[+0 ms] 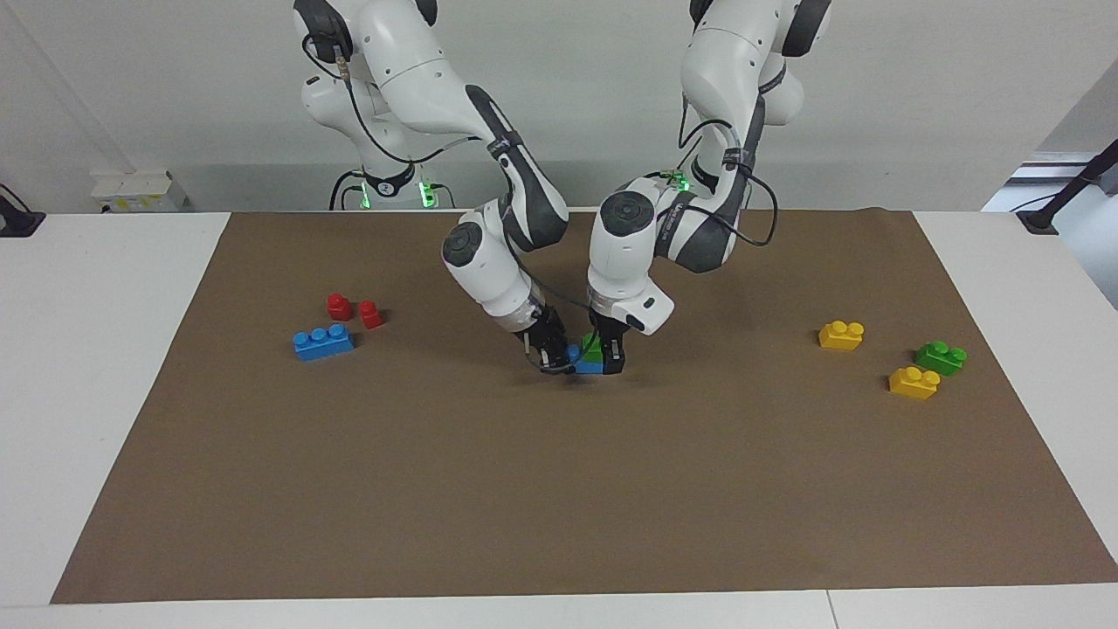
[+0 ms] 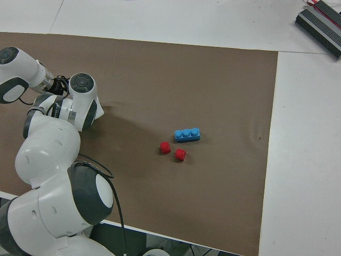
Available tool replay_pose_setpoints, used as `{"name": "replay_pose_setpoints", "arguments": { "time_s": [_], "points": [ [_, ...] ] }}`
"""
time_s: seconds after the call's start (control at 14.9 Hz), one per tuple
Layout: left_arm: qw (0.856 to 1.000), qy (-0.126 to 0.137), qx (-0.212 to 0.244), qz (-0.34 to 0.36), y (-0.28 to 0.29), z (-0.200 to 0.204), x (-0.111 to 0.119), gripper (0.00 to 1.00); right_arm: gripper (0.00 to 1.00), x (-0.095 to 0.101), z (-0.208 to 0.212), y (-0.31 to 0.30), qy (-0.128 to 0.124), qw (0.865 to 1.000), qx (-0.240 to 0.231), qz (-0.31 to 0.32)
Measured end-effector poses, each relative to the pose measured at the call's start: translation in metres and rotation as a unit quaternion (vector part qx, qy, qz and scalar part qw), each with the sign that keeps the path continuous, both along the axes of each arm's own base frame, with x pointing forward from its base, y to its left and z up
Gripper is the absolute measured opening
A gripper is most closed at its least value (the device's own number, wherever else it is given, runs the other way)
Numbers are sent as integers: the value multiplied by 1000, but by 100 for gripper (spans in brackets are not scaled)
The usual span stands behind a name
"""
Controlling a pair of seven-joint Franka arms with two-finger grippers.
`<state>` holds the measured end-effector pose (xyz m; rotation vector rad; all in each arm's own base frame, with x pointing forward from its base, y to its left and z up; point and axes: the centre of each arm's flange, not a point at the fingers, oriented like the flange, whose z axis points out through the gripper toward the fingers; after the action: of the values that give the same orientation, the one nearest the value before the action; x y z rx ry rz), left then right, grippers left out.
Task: Remove green block with left arm and hold with right
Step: 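Pull the green brick away with the left gripper while the right gripper pulls blue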
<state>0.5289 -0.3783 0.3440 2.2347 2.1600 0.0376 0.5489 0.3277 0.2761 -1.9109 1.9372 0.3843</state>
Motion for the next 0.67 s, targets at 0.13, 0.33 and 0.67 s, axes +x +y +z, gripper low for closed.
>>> {"name": "replay_pose_setpoints", "arguments": {
  "time_s": [0.13, 0.33, 0.67],
  "points": [
    [1000, 1, 1, -4, -3, -1, -3, 37, 35, 3, 0, -3, -5, 1000, -1, -8],
    [1000, -2, 3, -6, -3, 1, -3, 35, 35, 3, 0, -2, -6, 1000, 0, -8],
    [1000, -16, 2, 0, 11, 36, 2, 35, 35, 5, 7, 3, -13, 1000, 5, -7]
  ]
}}
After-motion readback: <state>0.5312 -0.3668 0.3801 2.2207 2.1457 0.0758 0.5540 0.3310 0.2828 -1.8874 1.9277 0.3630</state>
